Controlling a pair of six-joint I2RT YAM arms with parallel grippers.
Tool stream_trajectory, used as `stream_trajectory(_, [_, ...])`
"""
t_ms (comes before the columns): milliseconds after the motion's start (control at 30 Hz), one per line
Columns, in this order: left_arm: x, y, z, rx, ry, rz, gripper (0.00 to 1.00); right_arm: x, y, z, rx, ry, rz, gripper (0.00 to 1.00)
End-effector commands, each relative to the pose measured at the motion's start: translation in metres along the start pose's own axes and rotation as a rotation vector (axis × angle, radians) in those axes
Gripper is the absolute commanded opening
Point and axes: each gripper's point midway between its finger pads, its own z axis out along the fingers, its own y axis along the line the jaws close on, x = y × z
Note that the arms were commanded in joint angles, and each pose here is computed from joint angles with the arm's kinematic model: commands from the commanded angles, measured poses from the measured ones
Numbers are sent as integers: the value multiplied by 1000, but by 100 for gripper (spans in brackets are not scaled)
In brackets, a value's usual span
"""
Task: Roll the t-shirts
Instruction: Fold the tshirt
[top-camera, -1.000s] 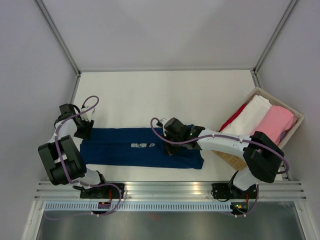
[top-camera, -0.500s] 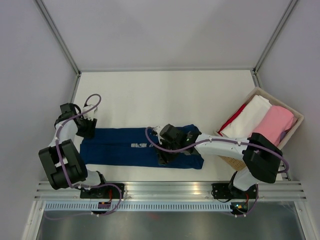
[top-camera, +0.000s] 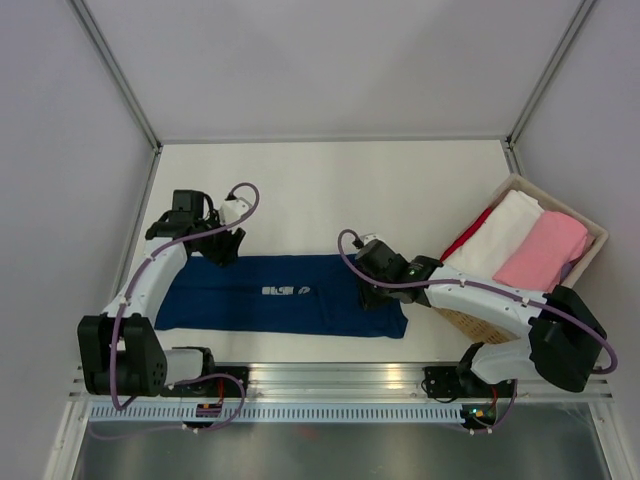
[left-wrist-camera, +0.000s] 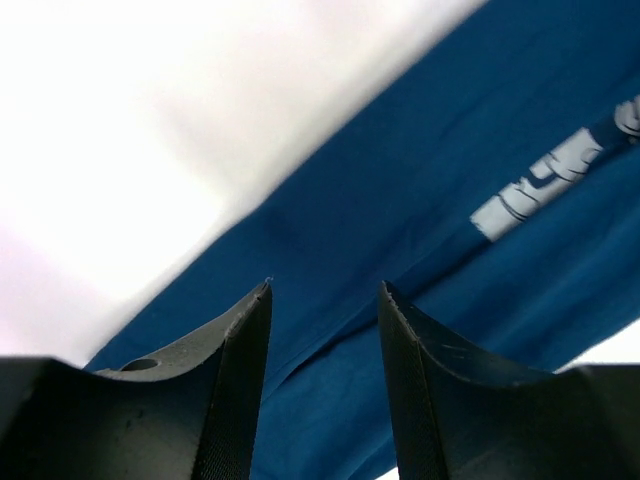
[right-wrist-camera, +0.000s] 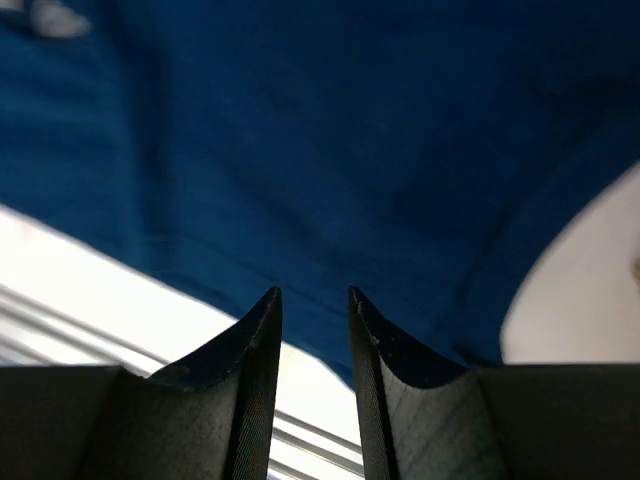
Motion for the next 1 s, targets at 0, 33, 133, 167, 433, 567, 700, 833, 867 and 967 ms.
stream_trajectory(0, [0,19,-1,-77,57,-96,52,26,-54,-2,224,34,157,39])
stream_trajectory(33, [5,20,2,-81,79,-107,53,26,-58,-2,228,31,179,40])
stream_trajectory(133, [12,15,1,-81,89,-99,53,29,-69,-4,241,30,227,41])
stream_trajectory(167, [12,6,2,-47,73,-75,54,29,-70,-4,243,29,234,42])
stream_trajectory(433, [-48,-155,22,331,-52,424,56,54,-61,5,144,103,298,35])
stream_trajectory(567, [-51,-212,48,353,-37,742,57,57,-56,6,88,96,355,34])
stream_trajectory(700, [-54,-252,66,413,-84,900,57,56,-58,5,87,65,373,34])
stream_trajectory(833, [-44,-273,73,460,-86,1015,59,59,-59,8,86,68,381,34])
stream_trajectory(867, [-43,-277,74,468,-88,1031,60,62,-60,10,88,77,381,34])
stream_trajectory(967, [-41,-283,82,462,-82,1072,61,64,-59,12,84,91,381,34])
